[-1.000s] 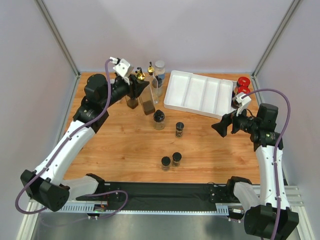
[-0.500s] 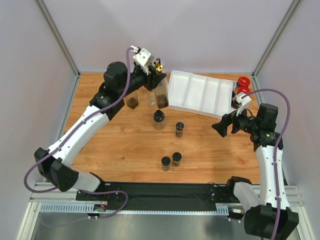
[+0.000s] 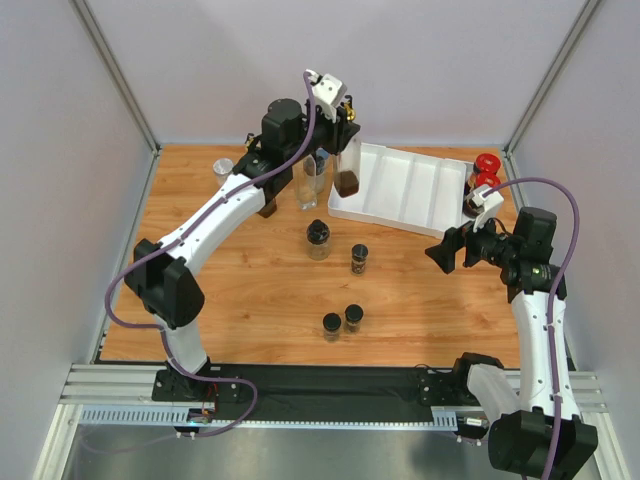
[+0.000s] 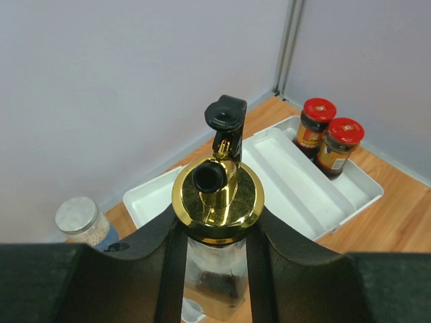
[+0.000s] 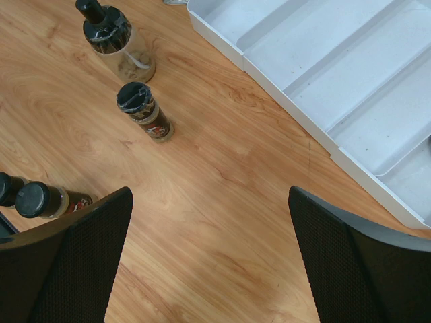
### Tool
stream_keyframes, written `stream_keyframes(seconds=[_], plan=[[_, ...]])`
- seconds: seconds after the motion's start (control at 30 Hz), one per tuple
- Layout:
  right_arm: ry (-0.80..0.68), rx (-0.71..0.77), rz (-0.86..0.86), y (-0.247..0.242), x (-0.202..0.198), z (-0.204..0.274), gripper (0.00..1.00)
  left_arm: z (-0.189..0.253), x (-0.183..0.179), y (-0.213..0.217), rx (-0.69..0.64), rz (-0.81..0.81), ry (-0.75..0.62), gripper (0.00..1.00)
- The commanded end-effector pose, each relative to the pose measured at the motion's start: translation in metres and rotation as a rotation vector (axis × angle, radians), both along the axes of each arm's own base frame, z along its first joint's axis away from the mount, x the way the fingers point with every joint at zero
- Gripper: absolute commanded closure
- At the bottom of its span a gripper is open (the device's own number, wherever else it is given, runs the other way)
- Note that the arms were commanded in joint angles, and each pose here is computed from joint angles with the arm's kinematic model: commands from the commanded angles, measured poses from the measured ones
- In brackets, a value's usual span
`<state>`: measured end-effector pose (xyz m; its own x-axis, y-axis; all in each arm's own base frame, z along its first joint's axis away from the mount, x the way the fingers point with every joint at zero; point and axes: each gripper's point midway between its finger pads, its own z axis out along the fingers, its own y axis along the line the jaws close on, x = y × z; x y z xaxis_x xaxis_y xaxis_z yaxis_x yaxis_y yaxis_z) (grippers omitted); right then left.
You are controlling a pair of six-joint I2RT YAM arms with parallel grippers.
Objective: Organize the condiment bottles
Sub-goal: Place the bottle in the storage box.
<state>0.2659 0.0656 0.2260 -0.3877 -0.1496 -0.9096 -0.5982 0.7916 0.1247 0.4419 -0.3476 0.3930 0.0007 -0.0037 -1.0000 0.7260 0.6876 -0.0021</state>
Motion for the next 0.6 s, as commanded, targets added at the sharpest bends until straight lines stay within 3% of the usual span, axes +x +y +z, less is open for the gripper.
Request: stream_keyframes(seconds=[0.0, 0.33, 0.57], plan=[[-0.032, -0.01, -0.016, -0.002, 0.003, 0.011, 0.0, 0.086, 0.012, 0.002, -0.161, 0.05, -0.201, 1.0], [-0.033, -0.012, -0.024, -0.003, 0.004, 0.012, 0.0, 0.043, 0.091, -0.024, -0.148, 0.181, -0.23, 1.0], [-0.033, -0.02, -0.035, -0.005, 0.005, 0.012, 0.0, 0.034, 0.124, -0.019, -0.203, 0.263, -0.264, 1.0]])
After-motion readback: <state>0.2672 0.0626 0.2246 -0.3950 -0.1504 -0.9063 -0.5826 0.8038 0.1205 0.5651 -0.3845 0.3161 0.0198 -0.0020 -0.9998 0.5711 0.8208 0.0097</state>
